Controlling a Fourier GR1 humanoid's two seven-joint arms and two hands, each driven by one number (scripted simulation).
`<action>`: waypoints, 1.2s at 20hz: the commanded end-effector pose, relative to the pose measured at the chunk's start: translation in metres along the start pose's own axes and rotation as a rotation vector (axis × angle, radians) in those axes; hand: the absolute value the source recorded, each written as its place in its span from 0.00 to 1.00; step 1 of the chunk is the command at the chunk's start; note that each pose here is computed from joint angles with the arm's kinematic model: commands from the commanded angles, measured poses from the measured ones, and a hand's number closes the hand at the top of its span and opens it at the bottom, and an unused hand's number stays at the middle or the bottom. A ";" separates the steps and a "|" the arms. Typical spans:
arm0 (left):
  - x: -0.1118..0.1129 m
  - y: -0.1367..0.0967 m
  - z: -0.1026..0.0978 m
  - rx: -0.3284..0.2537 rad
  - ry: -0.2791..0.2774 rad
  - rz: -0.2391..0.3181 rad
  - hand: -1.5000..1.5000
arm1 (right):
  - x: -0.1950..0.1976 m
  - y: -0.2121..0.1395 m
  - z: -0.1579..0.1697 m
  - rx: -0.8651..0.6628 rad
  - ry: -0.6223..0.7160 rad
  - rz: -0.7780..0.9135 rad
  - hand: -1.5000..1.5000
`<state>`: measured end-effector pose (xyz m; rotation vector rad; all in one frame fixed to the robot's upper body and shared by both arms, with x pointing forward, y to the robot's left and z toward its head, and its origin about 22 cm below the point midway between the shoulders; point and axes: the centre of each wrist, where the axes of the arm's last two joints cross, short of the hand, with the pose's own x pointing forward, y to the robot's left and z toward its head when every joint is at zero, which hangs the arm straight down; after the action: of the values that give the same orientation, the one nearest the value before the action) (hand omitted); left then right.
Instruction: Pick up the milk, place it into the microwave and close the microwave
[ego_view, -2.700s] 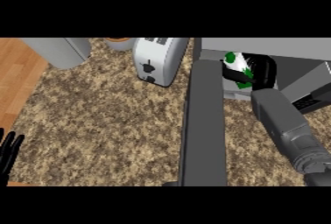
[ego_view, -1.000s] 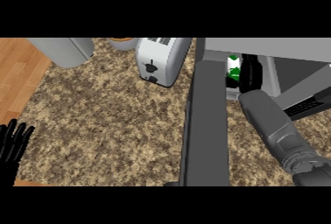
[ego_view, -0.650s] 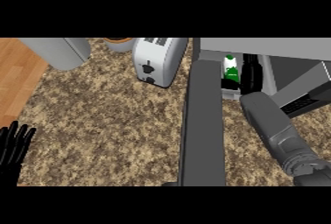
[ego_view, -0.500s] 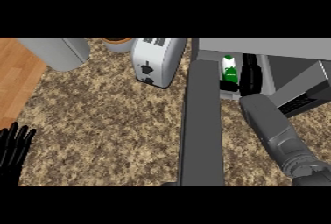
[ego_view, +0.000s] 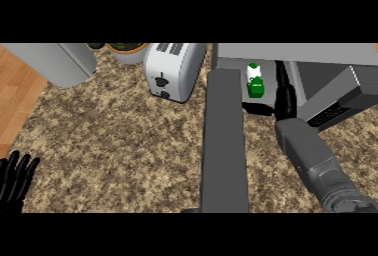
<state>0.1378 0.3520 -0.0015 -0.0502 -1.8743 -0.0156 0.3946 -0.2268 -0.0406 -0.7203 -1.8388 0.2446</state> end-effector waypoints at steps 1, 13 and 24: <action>-0.001 -0.002 0.001 -0.005 -0.005 -0.014 0.00 | -0.004 0.001 0.006 0.037 -0.010 -0.118 0.00; 0.005 -0.027 0.013 -0.193 0.024 0.106 0.00 | -0.016 0.036 0.073 0.161 0.035 -0.452 0.00; -0.008 -0.072 -0.012 -0.373 0.054 0.104 0.00 | -0.043 0.014 0.138 0.201 0.019 -0.566 0.00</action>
<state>0.1382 0.3000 -0.0029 -0.3539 -1.8054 -0.2163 0.3007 -0.2065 -0.1295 -0.0767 -1.8752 0.0550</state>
